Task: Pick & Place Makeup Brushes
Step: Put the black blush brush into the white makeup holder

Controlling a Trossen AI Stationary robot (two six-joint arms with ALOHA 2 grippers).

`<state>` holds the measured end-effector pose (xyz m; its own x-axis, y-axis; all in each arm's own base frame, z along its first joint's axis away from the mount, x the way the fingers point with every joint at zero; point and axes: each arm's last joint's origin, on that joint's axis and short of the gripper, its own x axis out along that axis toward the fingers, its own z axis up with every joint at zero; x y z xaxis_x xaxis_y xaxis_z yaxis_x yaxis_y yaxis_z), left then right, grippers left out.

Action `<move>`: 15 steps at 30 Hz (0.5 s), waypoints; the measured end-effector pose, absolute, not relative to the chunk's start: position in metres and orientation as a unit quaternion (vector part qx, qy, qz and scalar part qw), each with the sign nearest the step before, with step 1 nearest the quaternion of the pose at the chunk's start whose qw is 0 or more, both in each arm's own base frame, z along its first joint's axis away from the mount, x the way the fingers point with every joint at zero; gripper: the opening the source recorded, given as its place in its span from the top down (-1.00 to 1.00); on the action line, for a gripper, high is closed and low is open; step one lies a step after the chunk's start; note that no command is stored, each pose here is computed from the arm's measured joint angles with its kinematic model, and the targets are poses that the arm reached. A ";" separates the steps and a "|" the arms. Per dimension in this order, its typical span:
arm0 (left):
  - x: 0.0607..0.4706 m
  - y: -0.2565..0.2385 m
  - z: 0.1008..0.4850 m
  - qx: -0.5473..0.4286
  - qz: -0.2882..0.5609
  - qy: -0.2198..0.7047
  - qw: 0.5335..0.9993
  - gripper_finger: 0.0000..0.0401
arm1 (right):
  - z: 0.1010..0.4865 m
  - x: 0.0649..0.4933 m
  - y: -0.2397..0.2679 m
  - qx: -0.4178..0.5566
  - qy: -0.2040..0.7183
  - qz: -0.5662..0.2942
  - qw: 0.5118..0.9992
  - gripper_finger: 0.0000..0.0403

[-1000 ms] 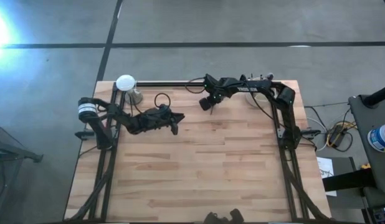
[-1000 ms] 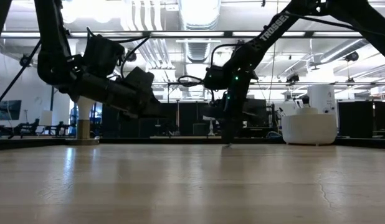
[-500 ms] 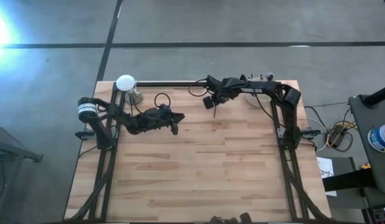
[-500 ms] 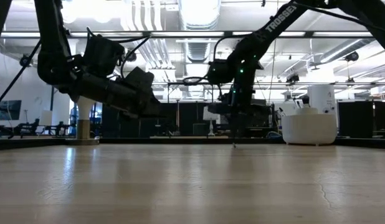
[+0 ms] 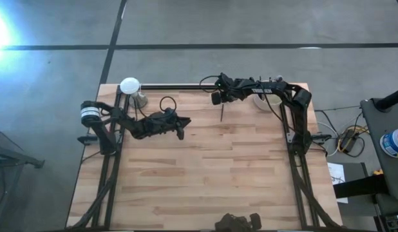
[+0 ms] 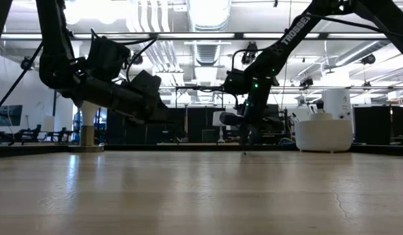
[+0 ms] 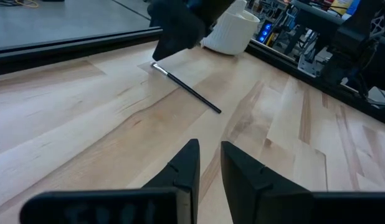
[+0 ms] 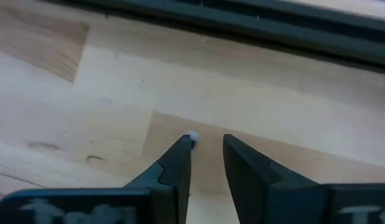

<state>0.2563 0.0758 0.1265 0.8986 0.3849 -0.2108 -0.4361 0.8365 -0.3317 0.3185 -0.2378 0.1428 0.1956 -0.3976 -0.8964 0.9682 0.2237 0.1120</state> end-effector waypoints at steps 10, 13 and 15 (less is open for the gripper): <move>0.256 0.076 0.126 -0.189 0.215 0.068 0.956 0.72 | 0.142 0.320 -0.237 0.388 0.389 -0.476 0.687 0.60; 0.256 0.076 0.126 -0.189 0.215 0.068 0.956 0.72 | 0.142 0.321 -0.237 0.390 0.388 -0.474 0.688 0.56; 0.256 0.076 0.126 -0.189 0.215 0.068 0.956 0.72 | 0.142 0.321 -0.237 0.391 0.388 -0.472 0.689 0.54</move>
